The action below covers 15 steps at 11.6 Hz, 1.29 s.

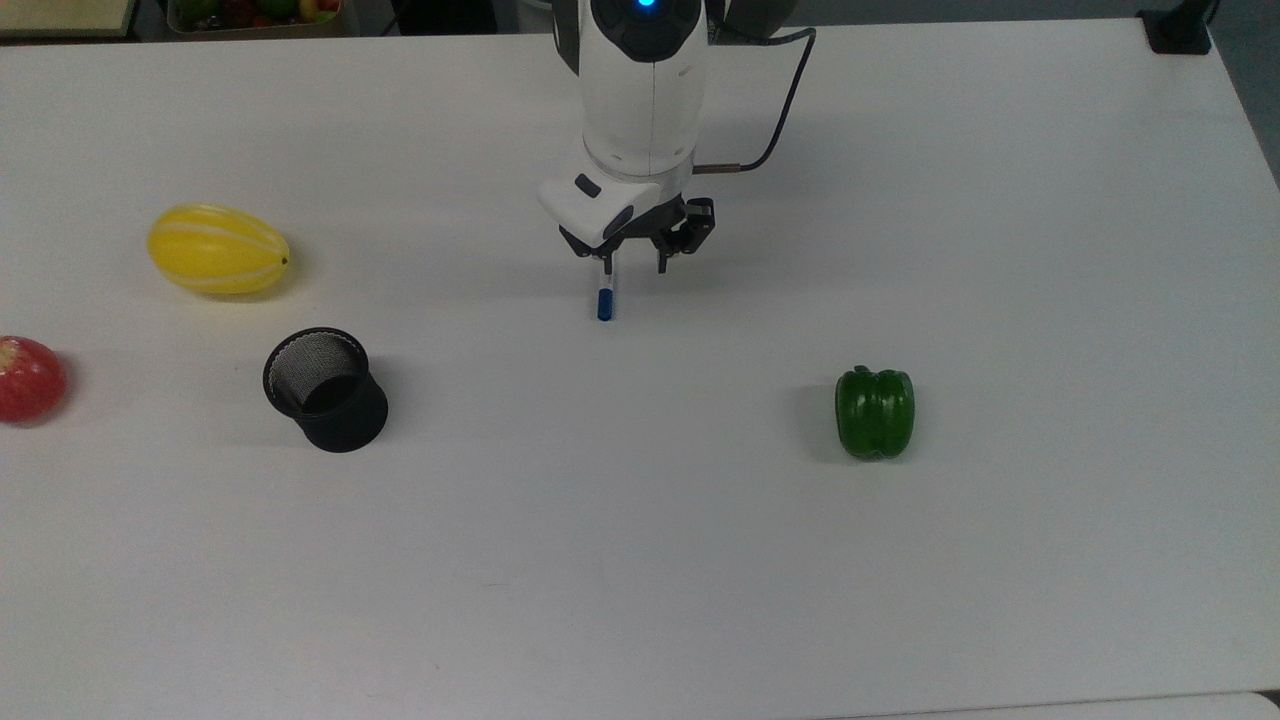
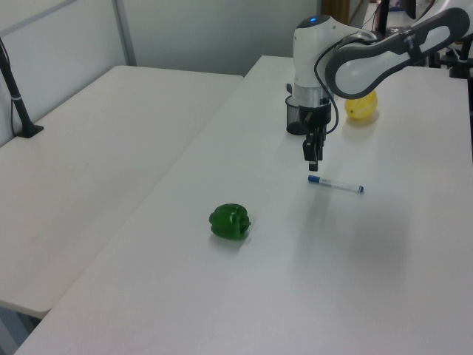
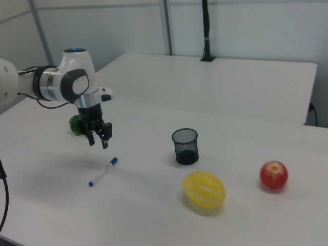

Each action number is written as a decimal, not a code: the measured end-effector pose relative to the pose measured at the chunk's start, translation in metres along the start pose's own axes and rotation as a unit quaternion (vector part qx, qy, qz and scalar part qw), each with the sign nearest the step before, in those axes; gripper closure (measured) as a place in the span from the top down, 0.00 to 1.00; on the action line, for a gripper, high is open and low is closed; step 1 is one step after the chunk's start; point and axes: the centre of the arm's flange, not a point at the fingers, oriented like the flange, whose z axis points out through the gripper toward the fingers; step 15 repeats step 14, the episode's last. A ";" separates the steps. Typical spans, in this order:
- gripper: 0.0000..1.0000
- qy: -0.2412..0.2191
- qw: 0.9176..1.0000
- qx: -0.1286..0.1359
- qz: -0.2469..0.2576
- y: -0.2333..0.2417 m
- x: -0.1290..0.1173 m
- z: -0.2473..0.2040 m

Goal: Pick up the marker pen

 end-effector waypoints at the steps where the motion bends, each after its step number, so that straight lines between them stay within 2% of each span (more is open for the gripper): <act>1: 0.71 0.001 1.000 0.000 0.000 0.000 0.000 -0.001; 3: 0.99 0.013 1.000 0.001 0.000 0.000 0.003 -0.014; 6: 1.00 0.029 0.999 -0.027 -0.013 0.012 -0.011 -0.074; 9: 1.00 0.026 0.999 -0.029 -0.014 0.041 -0.052 -0.152; 11: 1.00 0.022 0.999 -0.026 0.003 0.065 -0.081 -0.190; 13: 1.00 0.021 0.999 -0.025 0.011 0.083 -0.100 -0.212; 15: 1.00 0.021 0.999 -0.025 0.012 0.086 -0.103 -0.216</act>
